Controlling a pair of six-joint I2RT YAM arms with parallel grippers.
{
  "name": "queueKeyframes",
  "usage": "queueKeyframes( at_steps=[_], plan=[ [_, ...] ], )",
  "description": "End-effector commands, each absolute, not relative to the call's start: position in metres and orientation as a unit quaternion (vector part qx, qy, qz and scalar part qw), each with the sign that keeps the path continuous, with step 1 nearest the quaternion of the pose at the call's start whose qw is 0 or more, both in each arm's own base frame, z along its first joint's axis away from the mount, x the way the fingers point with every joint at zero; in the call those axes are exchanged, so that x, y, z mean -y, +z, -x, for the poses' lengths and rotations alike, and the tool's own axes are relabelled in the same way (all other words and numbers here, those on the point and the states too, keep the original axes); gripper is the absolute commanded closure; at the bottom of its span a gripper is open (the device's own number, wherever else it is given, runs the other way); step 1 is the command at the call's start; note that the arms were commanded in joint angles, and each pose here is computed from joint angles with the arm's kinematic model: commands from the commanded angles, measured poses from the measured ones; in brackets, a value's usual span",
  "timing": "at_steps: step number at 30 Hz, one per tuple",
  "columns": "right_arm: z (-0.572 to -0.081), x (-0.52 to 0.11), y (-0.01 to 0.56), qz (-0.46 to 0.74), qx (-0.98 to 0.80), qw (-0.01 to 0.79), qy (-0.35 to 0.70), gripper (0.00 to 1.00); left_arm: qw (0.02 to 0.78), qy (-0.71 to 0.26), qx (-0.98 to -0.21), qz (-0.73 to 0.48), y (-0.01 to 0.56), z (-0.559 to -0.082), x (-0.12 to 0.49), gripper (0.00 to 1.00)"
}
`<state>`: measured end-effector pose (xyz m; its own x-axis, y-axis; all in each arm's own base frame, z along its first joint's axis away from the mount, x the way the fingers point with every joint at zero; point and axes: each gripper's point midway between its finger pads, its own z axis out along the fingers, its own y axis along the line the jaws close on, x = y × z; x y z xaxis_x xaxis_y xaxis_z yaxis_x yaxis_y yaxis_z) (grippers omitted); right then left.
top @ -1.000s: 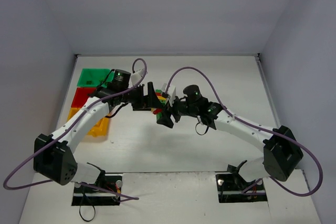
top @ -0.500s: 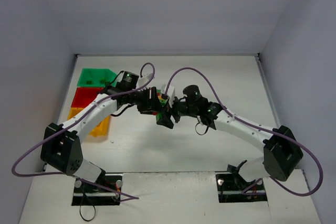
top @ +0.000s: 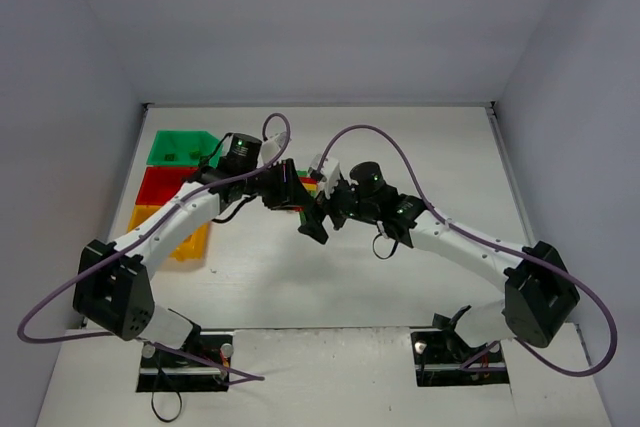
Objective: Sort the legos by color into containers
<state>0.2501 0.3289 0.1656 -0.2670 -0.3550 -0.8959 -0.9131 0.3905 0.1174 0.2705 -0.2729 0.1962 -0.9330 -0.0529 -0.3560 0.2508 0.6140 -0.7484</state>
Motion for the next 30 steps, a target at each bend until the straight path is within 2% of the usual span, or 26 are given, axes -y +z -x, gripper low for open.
queueKeyframes(
  at_steps=[1,6,12,15,28,30],
  plan=[
    [-0.273,-0.327,0.229,0.371,-0.711,0.501,0.325,0.0,0.251,-0.464,-0.848,-0.051,0.236,-0.285,0.278,0.94],
    [-0.278,-0.32,0.243,0.322,-0.724,0.515,0.326,0.03,0.295,-0.464,-0.835,-0.015,0.246,-0.295,0.272,0.94],
    [-0.282,-0.324,0.252,0.303,-0.726,0.518,0.336,0.22,0.348,-0.474,-0.809,0.004,0.269,-0.302,0.266,0.94],
    [-0.283,-0.33,0.251,0.3,-0.727,0.511,0.347,0.26,0.361,-0.482,-0.798,0.008,0.279,-0.3,0.266,0.94],
    [-0.294,-0.339,0.27,0.305,-0.708,0.534,0.348,0.3,0.381,-0.488,-0.785,0.004,0.287,-0.295,0.268,0.94],
    [-0.294,-0.339,0.269,0.303,-0.708,0.534,0.349,0.34,0.384,-0.49,-0.783,0.003,0.289,-0.294,0.268,0.94]
  ],
)
